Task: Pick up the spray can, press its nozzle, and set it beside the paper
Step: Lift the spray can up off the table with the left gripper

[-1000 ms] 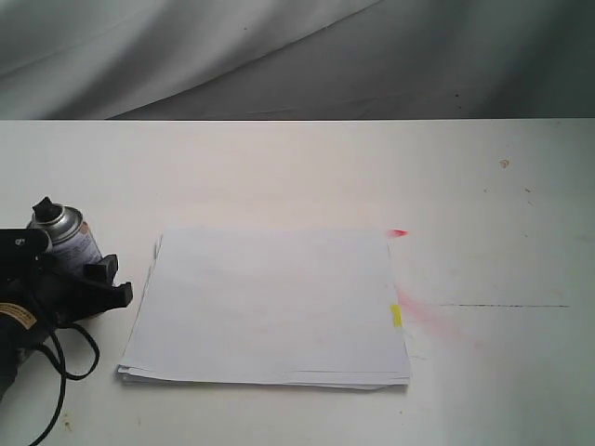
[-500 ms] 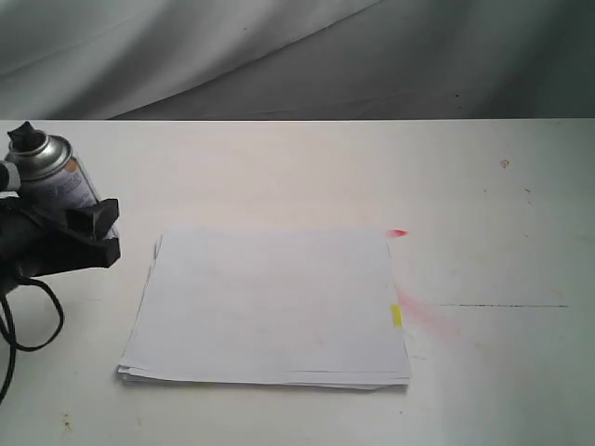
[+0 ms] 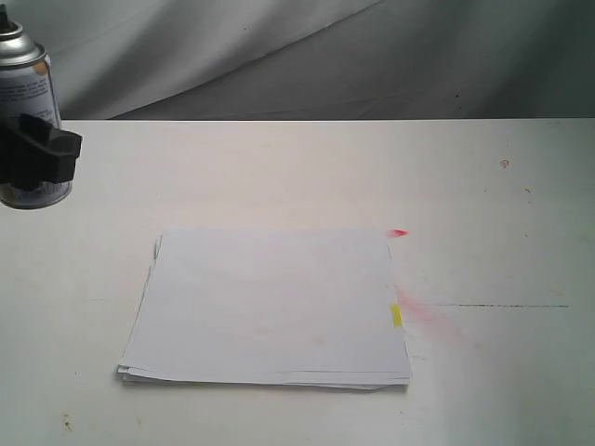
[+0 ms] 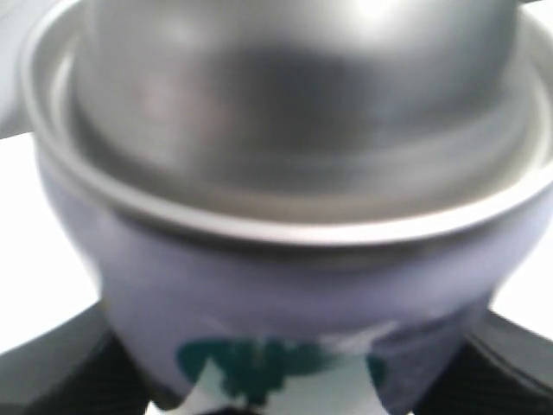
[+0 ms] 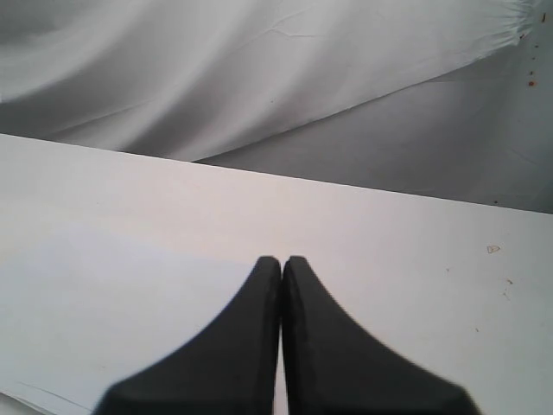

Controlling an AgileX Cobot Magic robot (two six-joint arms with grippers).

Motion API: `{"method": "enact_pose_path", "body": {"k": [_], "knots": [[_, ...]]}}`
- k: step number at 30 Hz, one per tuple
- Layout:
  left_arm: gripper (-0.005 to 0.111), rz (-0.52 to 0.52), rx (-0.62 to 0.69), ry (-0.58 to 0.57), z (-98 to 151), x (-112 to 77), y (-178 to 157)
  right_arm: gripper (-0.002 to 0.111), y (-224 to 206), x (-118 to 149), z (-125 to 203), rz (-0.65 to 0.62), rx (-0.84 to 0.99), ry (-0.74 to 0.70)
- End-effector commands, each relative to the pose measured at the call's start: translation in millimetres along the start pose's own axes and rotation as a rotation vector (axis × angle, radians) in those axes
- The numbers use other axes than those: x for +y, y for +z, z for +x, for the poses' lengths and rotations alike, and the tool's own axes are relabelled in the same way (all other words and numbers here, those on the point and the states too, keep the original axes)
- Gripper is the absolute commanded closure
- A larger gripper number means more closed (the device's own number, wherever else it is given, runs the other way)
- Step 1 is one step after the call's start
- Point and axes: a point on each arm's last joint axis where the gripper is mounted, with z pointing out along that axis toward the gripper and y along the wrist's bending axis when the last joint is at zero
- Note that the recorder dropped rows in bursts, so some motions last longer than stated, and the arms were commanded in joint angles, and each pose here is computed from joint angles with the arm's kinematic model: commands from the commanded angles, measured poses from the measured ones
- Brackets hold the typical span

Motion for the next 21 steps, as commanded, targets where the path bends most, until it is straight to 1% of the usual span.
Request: {"method": "enact_pose_path", "body": {"k": [1,6,11,14,16,18,21], "knots": [[0.107,-0.005,-0.019,0.087,-12.2,0.7,-7.6,0.108,-0.1,-0.1,1.3,0.0,0.003,-0.007],[0.107,-0.005,-0.012,0.117,-12.0,0.8,-7.8,0.108,-0.1,-0.1,1.3,0.0,0.003,-0.007],[0.107,-0.004,0.017,0.175,-8.9,0.9,-7.6,0.108,-0.1,-0.1,1.3,0.0,0.003,-0.007],[0.107,-0.035,0.082,0.262,-3.4,1.7,-3.0,0.108,-0.1,-0.1,1.3,0.0,0.003,-0.007],[0.107,-0.047,0.107,0.302,-1.8,-5.2,2.0,0.108,-0.1,-0.1,1.3,0.0,0.003,-0.007],[0.107,-0.036,0.119,0.351,-1.0,-17.3,8.6,0.108,-0.1,-0.1,1.3,0.0,0.003,-0.007],[0.107,0.0,0.138,0.428,1.8,-42.6,21.8,0.108,-0.1,-0.1,1.3,0.0,0.003,-0.007]]}}
